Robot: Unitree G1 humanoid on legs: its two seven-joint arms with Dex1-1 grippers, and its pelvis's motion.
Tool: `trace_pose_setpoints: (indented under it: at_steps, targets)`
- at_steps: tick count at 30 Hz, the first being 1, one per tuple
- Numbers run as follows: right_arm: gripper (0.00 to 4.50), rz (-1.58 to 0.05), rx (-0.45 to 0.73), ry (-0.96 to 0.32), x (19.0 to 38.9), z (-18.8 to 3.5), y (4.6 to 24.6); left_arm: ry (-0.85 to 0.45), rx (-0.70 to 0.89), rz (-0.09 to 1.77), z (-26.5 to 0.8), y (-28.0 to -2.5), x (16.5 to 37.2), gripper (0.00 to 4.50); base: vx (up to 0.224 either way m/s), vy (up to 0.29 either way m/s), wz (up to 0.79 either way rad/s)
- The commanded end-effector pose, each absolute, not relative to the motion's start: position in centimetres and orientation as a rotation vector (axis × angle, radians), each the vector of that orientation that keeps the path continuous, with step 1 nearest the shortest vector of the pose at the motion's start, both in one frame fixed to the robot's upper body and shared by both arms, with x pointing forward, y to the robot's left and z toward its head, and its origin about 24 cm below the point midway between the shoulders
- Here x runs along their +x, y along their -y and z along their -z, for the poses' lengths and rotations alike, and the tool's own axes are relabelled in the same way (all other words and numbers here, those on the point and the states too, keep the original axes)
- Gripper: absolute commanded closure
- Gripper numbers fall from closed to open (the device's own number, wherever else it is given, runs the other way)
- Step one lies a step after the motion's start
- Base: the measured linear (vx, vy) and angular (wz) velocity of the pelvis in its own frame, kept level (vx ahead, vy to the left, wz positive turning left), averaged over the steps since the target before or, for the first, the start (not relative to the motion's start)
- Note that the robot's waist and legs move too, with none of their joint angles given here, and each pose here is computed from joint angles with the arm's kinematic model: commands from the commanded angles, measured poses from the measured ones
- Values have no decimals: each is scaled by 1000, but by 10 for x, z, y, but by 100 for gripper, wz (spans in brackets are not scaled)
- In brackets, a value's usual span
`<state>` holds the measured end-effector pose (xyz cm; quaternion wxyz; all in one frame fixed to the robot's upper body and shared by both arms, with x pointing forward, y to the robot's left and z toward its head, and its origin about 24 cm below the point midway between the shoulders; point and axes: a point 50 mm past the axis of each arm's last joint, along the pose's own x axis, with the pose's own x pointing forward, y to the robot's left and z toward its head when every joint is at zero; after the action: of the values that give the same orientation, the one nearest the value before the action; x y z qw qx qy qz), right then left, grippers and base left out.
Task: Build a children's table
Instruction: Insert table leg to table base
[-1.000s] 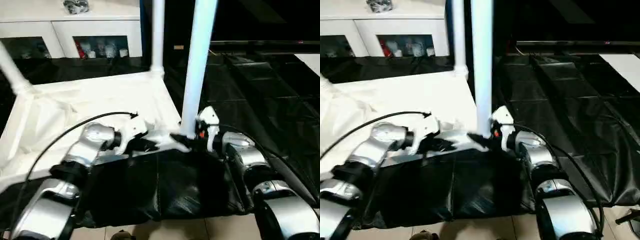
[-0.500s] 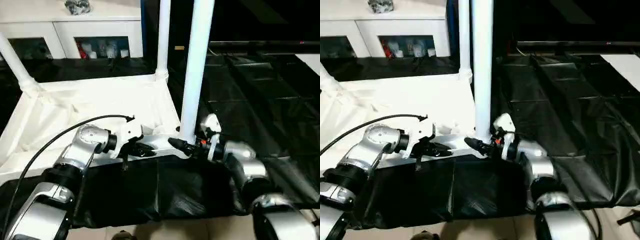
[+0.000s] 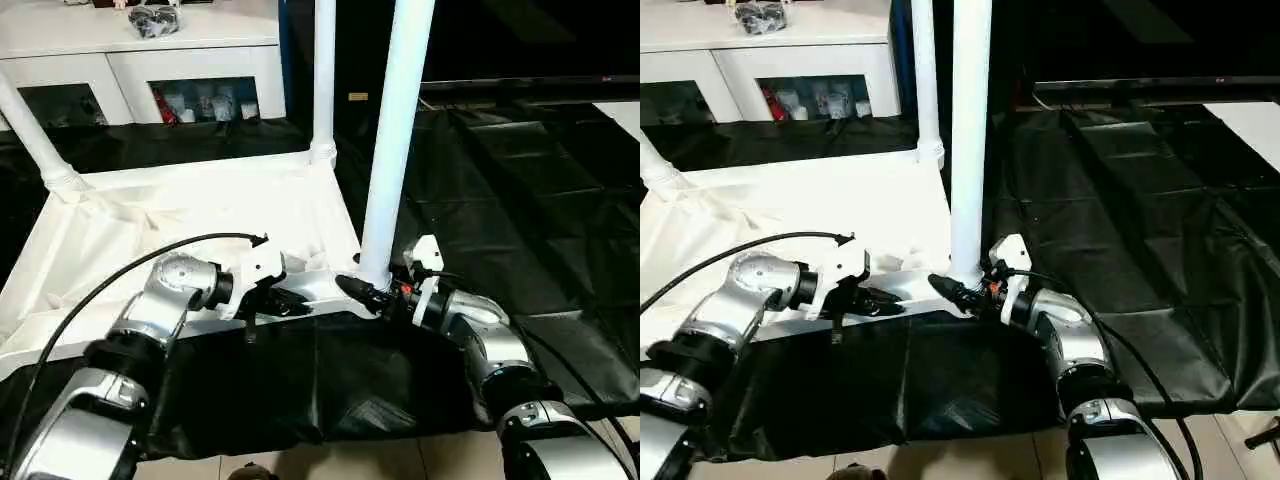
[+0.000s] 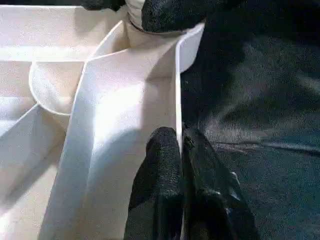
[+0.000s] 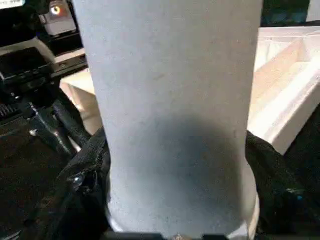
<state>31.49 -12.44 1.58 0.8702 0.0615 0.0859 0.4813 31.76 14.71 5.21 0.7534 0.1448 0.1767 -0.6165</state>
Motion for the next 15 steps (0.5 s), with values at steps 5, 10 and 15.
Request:
trace_pose_setpoints:
  at_steps: [5, 10, 15]
  targets:
    - [165, -1033, 114, -300, 303, 4, 123, -150, 44, 1444, -109, -133, 328, 354, 0, 0, 0]
    - [165, -1057, 100, -304, 302, 3, 121, -88, -50, 1476, -123, -107, 338, 315, 0, 0, 0]
    - [166, -1068, 83, -309, 302, 3, 121, -79, -59, 1400, -125, -92, 348, 288, 0, 0, 0]
